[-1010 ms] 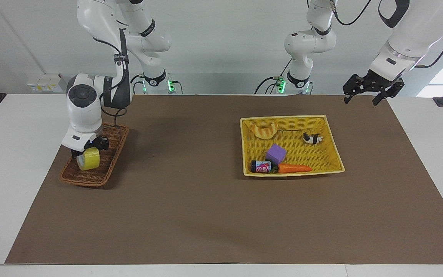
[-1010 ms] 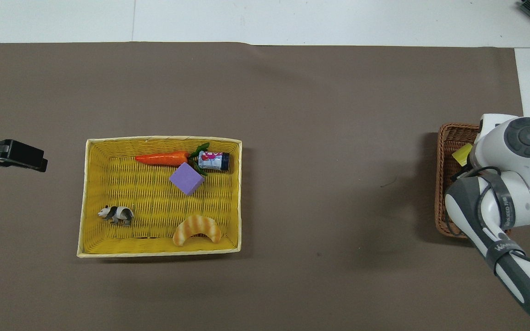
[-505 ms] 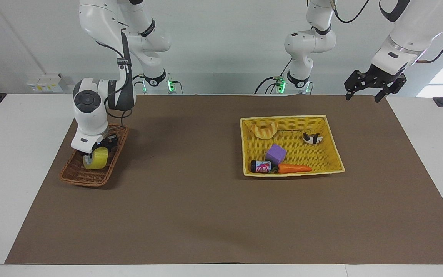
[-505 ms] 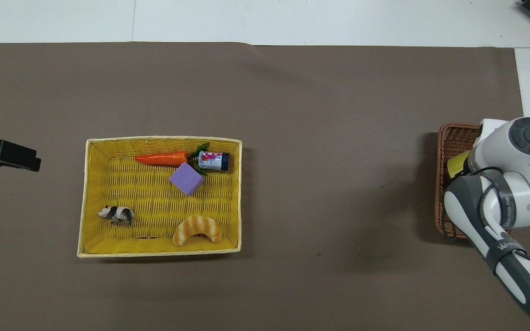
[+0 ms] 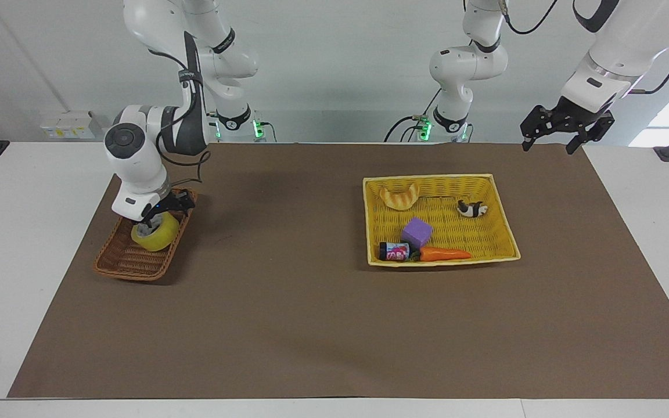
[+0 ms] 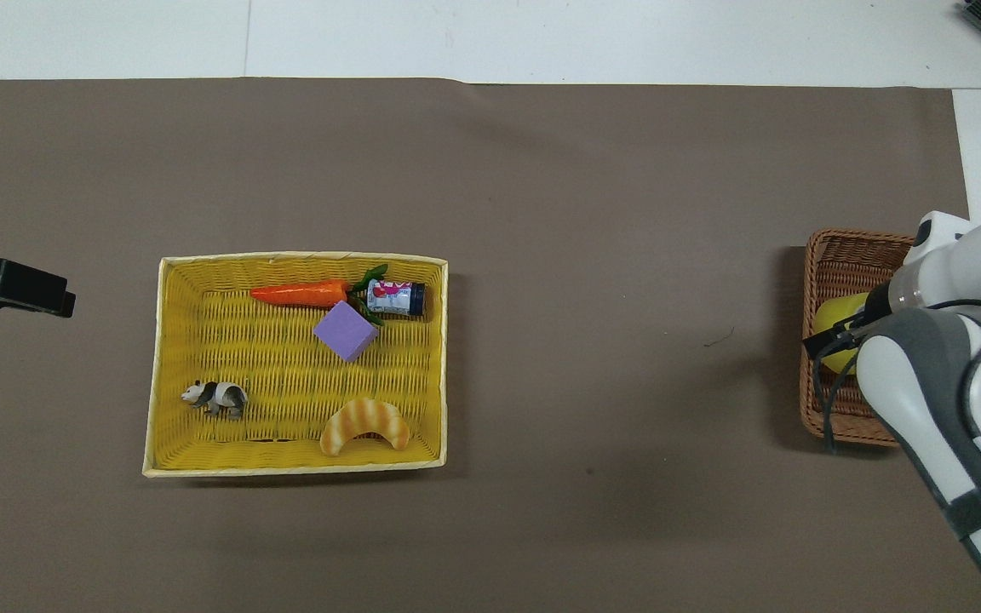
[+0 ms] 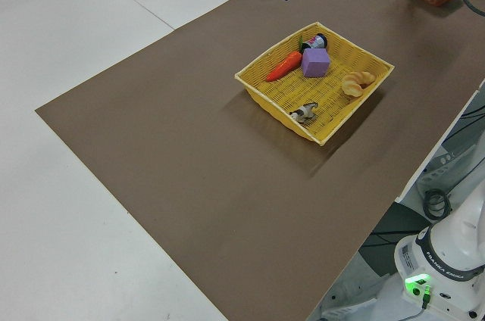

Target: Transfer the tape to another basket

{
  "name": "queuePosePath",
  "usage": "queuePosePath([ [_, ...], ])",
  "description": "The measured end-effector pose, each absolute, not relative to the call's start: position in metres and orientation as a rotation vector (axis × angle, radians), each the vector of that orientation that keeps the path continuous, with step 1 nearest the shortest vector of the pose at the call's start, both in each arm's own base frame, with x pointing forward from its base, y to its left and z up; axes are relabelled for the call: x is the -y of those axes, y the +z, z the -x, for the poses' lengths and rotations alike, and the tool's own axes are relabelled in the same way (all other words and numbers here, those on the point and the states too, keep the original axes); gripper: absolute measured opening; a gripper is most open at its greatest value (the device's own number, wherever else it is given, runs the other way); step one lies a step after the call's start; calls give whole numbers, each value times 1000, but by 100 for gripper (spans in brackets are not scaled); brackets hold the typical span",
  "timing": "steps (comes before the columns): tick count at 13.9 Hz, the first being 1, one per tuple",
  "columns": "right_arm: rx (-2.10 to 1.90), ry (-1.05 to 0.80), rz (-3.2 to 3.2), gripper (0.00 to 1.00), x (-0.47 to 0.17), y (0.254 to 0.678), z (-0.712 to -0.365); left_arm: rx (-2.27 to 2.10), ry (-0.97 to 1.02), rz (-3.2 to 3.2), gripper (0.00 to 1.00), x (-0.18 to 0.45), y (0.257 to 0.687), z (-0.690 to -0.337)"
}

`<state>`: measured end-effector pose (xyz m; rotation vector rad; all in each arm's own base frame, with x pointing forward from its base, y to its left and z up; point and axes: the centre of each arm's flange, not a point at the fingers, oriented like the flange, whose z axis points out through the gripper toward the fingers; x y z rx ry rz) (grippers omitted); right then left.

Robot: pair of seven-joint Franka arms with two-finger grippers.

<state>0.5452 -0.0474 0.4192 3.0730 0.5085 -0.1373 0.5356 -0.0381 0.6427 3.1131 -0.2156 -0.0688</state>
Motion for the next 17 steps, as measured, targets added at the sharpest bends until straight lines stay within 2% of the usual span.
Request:
queuePosePath([
  [5,-161,72,-3096,100,7,506,-542,216,-67,-3113,100,38,643,-536],
  [8,-50,76,-3102,100,-16,561,-532,216,-67,-3113,100,38,643,-536],
  [12,11,8,-3101,100,-2,631,-533,216,-67,-3113,100,38,643,-536],
  [15,47,32,-3101,100,9,665,-535,216,-67,-3113,100,38,643,-536],
  [17,60,48,-3100,100,13,673,-534,216,-67,-3113,100,38,643,-536],
])
